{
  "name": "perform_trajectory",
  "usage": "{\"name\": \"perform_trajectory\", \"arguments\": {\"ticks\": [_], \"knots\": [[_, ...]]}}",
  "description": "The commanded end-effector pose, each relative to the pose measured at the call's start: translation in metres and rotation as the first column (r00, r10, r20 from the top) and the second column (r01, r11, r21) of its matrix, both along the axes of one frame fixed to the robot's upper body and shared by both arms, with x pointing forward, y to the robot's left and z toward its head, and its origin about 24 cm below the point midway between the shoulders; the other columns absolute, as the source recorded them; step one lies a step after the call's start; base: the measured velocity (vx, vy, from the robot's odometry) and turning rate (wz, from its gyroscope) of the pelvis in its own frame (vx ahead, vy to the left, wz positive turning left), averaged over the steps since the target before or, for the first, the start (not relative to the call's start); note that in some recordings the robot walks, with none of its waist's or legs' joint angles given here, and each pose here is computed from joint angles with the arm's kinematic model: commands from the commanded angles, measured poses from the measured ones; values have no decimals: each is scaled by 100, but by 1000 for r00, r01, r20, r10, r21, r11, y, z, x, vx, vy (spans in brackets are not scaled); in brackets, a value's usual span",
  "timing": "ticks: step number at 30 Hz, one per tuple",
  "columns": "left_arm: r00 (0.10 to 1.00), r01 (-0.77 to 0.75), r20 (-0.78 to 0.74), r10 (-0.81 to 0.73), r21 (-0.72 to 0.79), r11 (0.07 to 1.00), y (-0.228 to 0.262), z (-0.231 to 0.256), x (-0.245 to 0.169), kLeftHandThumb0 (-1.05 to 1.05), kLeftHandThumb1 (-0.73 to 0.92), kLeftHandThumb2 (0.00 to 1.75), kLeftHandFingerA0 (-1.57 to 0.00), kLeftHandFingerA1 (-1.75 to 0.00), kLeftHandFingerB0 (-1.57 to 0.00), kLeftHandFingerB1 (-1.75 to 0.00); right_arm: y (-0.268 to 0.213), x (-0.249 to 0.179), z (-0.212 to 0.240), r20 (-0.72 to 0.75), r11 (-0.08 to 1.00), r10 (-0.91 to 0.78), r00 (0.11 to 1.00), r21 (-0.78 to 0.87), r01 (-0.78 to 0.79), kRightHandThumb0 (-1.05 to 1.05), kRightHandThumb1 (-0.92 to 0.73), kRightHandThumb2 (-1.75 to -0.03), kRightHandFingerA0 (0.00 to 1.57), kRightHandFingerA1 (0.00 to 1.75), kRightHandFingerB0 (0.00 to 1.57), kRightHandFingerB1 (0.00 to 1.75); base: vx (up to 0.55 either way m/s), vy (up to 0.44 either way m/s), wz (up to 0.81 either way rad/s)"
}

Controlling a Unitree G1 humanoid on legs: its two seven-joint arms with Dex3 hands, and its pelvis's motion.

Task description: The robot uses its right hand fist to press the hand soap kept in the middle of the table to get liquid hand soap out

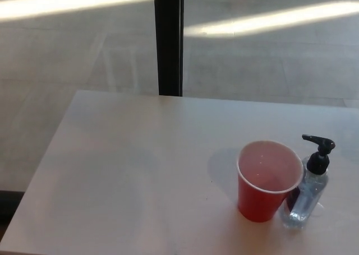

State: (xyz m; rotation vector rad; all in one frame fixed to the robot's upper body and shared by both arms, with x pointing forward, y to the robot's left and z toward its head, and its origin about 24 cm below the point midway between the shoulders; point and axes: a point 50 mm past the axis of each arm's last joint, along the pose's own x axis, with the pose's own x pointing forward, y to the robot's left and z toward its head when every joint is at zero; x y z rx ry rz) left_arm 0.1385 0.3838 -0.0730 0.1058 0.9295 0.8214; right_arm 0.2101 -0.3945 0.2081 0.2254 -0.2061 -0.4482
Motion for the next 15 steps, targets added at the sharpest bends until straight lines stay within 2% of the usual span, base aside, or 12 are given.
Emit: {"name": "perform_trajectory", "arguments": {"ticks": [1, 2, 3, 4, 5, 7, 9, 10, 11, 12, 13, 15], "knots": [[996, -8, -85, 11, 32, 999, 15, 5, -17, -52, 91, 130, -47, -92, -27, -78, -50, -128, -92, -339, 795, -548, 765, 73, 602, -29, -29, -127, 156, 154, 93, 105, 0, 0, 0], [996, -8, -84, 11, 33, 999, 15, 5, -17, -52, 91, 131, -47, -93, -26, -78, -49, -135, -103, -385, 770, -573, 723, 49, 636, -59, -25, -144, 143, 158, 82, 103, 0, 0, 0], [996, -9, -84, 11, 34, 999, 15, 5, -17, -53, 91, 129, -49, -96, -29, -82, -48, -142, -115, -419, 747, -590, 690, 42, 664, -61, -38, -124, 142, 149, 72, 95, 0, 0, 0], [996, -8, -85, 11, 34, 999, 16, 5, -18, -53, 91, 129, -49, -96, -29, -82, -48, -145, -118, -427, 740, -594, 682, 42, 671, -61, -38, -124, 142, 149, 72, 95, 0, 0, 0], [997, -7, -79, 10, 30, 1000, 15, 5, -17, -53, 92, 127, -50, -99, -30, -85, -46, -148, -122, -464, 722, -603, 648, 27, 691, -63, -43, -117, 134, 137, 63, 88, 0, 0, 0], [998, -19, -65, 20, 28, 999, 14, 4, -16, -52, 91, 127, -48, -98, -35, -89, -41, -161, -141, -507, 694, -610, 609, 30, 719, -61, -48, -115, 123, 128, 45, 80, 0, 0, 0], [997, -10, -71, 12, 29, 1000, 14, 4, -17, -53, 91, 127, -51, -98, -33, -86, -34, -174, -159, -545, 646, -616, 569, 64, 761, -64, -47, -119, 115, 126, 36, 77, 0, 0, 0], [997, -7, -72, 9, 30, 1000, 14, 4, -17, -53, 91, 127, -51, -98, -33, -86, -32, -176, -161, -553, 632, -619, 557, 70, 772, -64, -47, -119, 115, 126, 36, 77, 0, 0, 0], [998, -6, -69, 8, 26, 1000, 14, 4, -17, -53, 91, 129, -49, -96, -32, -84, -28, -183, -175, -643, 557, -611, 462, 66, 828, -58, -55, -115, 99, 124, 49, 98, 0, 0, 0], [997, -2, -78, 5, 31, 1000, 14, 4, -17, -53, 90, 131, -48, -93, -29, -81, -26, -186, -184, -666, 528, -598, 445, 90, 844, -52, -59, -122, 99, 111, 72, 96, 0, 0, 0], [997, -7, -79, 9, 33, 999, 14, 4, -17, -52, 91, 129, -49, -95, -30, -81, -24, -190, -196, -698, 495, -577, 424, 115, 861, -47, -58, -123, 83, 146, 68, 114, 0, 0, 0], [997, -9, -80, 12, 34, 999, 14, 4, -16, -52, 91, 130, -49, -94, -31, -82, -22, -191, -202, -716, 469, -565, 410, 130, 874, -46, -50, -126, 84, 141, 66, 113, 0, 0, 0]]}}
